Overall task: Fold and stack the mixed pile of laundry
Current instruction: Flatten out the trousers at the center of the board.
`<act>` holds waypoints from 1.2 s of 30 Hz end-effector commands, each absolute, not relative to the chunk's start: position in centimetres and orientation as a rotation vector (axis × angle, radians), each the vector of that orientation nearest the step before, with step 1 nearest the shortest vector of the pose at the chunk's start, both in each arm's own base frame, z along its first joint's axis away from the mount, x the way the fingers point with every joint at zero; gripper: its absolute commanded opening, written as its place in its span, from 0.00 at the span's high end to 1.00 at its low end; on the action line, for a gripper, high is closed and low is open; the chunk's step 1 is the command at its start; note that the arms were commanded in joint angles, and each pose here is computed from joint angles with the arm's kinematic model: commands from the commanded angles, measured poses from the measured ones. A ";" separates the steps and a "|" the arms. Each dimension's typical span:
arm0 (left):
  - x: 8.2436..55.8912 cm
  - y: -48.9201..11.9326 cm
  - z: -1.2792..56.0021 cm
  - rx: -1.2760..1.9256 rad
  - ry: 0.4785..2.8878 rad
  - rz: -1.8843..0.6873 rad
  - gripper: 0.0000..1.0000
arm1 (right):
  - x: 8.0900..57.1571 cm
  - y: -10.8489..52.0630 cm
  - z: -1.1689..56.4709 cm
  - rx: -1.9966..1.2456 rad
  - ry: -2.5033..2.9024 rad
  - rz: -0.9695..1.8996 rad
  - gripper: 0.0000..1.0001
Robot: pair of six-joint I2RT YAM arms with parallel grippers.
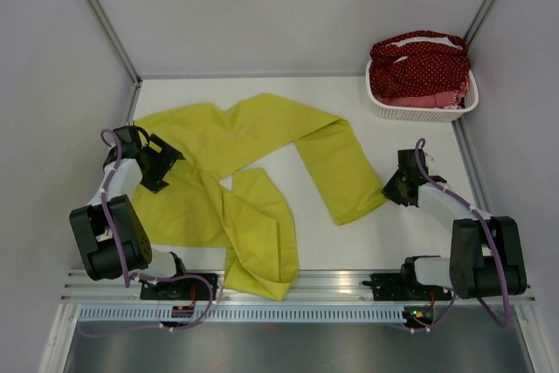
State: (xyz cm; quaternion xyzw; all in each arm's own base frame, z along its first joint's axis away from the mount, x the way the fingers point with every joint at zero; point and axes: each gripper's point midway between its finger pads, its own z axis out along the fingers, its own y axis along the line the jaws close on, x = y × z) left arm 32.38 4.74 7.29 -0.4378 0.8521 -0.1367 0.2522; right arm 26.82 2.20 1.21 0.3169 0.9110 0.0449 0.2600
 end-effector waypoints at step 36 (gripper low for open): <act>32.6 4.1 7.2 -1.118 2.342 -0.419 0.00 | 26.1 33.9 5.7 -0.564 2.421 0.395 1.00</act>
